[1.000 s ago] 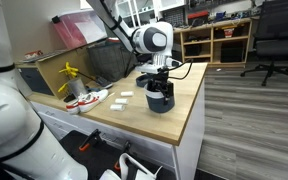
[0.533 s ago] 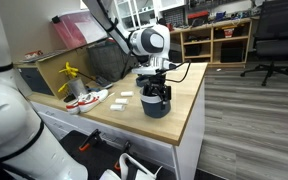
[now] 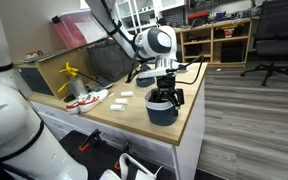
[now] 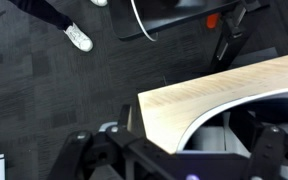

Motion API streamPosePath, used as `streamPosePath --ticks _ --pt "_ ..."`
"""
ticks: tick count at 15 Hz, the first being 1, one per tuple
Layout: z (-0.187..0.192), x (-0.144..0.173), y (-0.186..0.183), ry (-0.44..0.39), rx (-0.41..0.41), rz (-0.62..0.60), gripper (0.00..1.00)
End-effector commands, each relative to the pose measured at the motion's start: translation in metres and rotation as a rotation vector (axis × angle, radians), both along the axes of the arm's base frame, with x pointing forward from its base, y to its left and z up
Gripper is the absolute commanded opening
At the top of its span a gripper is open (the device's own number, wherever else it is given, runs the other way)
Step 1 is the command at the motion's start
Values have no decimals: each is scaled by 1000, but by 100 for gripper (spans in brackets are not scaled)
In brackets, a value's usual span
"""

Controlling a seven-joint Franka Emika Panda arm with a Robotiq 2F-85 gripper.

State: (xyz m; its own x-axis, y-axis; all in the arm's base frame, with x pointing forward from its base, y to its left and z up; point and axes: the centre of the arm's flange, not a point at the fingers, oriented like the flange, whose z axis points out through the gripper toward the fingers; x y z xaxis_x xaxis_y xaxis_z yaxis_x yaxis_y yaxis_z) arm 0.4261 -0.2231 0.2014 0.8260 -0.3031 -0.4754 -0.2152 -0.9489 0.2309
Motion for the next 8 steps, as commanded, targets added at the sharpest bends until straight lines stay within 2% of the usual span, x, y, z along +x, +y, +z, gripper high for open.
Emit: streamPosePath --ticks 1,8 --pt "14 -18 -8 5 -27 8 100" --pt "37 -18 2 -90 12 6 100"
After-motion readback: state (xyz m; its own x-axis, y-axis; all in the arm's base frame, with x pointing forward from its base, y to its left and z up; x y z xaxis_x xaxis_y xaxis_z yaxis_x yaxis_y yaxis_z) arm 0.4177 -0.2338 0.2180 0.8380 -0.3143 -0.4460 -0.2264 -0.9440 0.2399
